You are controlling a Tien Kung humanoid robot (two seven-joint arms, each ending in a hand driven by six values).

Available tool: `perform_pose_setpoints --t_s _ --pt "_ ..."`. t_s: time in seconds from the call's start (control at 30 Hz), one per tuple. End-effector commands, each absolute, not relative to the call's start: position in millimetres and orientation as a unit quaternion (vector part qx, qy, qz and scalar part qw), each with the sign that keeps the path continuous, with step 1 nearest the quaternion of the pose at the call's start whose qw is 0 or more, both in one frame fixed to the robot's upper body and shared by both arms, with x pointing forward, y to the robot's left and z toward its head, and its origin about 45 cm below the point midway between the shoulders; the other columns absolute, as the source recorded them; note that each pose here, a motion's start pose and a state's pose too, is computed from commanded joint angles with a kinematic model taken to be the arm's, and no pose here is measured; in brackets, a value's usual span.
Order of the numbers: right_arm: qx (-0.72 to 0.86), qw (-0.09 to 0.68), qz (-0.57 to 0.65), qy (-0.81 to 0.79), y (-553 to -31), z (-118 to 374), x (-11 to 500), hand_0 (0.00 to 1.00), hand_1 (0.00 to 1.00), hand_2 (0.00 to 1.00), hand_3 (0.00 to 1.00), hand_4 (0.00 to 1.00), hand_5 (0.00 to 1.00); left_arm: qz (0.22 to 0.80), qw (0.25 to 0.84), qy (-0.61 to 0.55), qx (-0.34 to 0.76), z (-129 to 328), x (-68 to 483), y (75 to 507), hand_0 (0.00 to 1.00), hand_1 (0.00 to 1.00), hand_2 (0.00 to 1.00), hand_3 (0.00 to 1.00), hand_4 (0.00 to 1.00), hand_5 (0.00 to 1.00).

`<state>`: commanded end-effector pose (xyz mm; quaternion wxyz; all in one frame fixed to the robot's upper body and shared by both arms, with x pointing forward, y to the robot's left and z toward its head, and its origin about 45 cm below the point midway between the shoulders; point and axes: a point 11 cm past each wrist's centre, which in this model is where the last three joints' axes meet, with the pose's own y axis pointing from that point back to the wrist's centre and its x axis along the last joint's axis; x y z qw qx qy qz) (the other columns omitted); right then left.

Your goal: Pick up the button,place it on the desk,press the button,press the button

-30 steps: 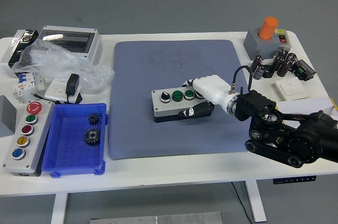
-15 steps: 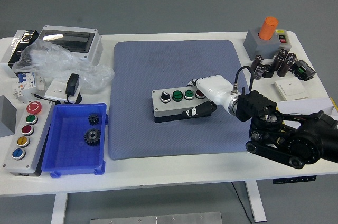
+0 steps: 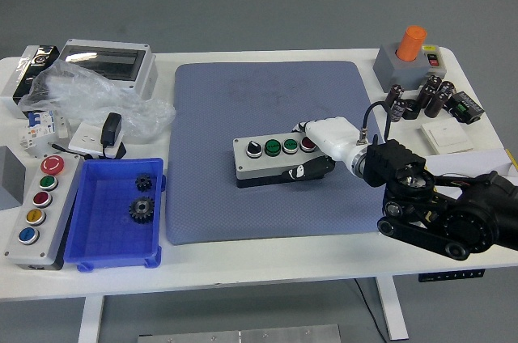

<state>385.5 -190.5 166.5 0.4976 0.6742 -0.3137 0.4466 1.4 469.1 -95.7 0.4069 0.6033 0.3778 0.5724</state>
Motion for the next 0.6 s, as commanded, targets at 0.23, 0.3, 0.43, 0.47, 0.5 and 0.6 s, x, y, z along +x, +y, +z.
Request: perform_pose_setpoints --t_s 0.23,0.3,0.43,0.47,0.5,0.6 --pt "0.672 0.510 0.431 -0.319 -194.3 164.2 385.4 0.571 0.729 0.789 0.823 0.998 0.708 0.573 0.407 0.378 0.604 -95.7 0.9 469.2 0.666 0.680 0.604 0.616 0.579 0.401" --pt "0.673 0.510 0.430 -0.320 -194.2 164.3 385.2 0.571 0.729 0.789 0.823 0.998 0.708 0.572 0.406 0.378 0.604 -95.7 0.5 469.1 0.666 0.680 0.604 0.616 0.579 0.401" --pt "0.674 0.504 0.434 -0.322 -192.6 165.7 385.1 0.574 0.723 0.789 0.823 0.998 0.743 0.572 0.407 0.378 0.604 -95.9 0.6 468.8 0.666 0.680 0.604 0.616 0.579 0.402" --pt "0.674 0.501 0.437 -0.322 -191.6 166.9 385.3 0.574 0.723 0.789 0.823 0.998 0.743 0.572 0.407 0.378 0.604 -95.9 0.6 468.7 0.666 0.680 0.604 0.616 0.579 0.402" --pt "0.674 0.497 0.440 -0.323 -190.9 168.1 385.5 0.574 0.723 0.789 0.823 0.998 0.743 0.572 0.407 0.378 0.604 -95.9 0.6 468.7 0.666 0.680 0.604 0.616 0.579 0.402" --pt "0.675 0.485 0.449 -0.327 -188.7 173.1 386.8 0.574 0.721 0.793 0.821 0.998 0.781 0.572 0.407 0.378 0.604 -95.9 0.5 468.7 0.666 0.680 0.605 0.617 0.580 0.402"
